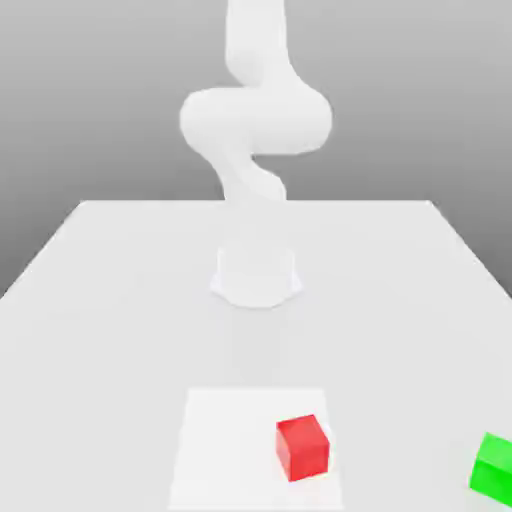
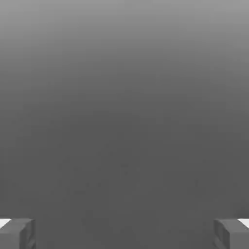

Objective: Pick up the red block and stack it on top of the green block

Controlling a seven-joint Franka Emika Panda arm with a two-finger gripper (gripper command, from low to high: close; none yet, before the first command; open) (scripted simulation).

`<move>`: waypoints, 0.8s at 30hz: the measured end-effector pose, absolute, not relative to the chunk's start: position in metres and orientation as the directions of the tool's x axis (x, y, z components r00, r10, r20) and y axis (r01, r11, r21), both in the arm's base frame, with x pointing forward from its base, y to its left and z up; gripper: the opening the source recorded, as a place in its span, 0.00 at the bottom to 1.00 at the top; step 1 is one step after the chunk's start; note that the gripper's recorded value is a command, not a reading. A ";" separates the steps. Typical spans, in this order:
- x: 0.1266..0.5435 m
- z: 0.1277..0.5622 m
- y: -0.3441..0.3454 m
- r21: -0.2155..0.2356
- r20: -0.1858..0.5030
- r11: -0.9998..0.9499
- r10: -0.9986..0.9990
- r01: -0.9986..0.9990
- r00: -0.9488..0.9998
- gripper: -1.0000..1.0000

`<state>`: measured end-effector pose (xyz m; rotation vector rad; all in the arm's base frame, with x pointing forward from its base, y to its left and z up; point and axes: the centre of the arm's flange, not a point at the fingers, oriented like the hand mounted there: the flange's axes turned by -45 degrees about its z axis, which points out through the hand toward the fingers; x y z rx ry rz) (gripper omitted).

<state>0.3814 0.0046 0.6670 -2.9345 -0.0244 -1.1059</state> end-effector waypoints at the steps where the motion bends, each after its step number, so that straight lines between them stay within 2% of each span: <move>1: 0.395 0.647 0.007 0.004 0.634 -1.000 0.025 0.028 0.773 0.50; 6: 0.444 0.549 0.019 0.019 0.502 -0.996 0.085 0.087 0.860 0.50; 12: 0.470 0.424 0.035 0.024 0.331 -0.987 0.160 0.161 0.930 0.50; 17: 0.466 0.321 0.047 0.018 0.179 -0.974 0.224 0.224 0.958 0.50; 22: 0.440 0.225 0.056 0.004 0.028 -0.959 0.285 0.285 0.958 0.50; 24: 0.437 0.197 0.056 0.001 0.007 -0.957 0.291 0.291 0.957 0.50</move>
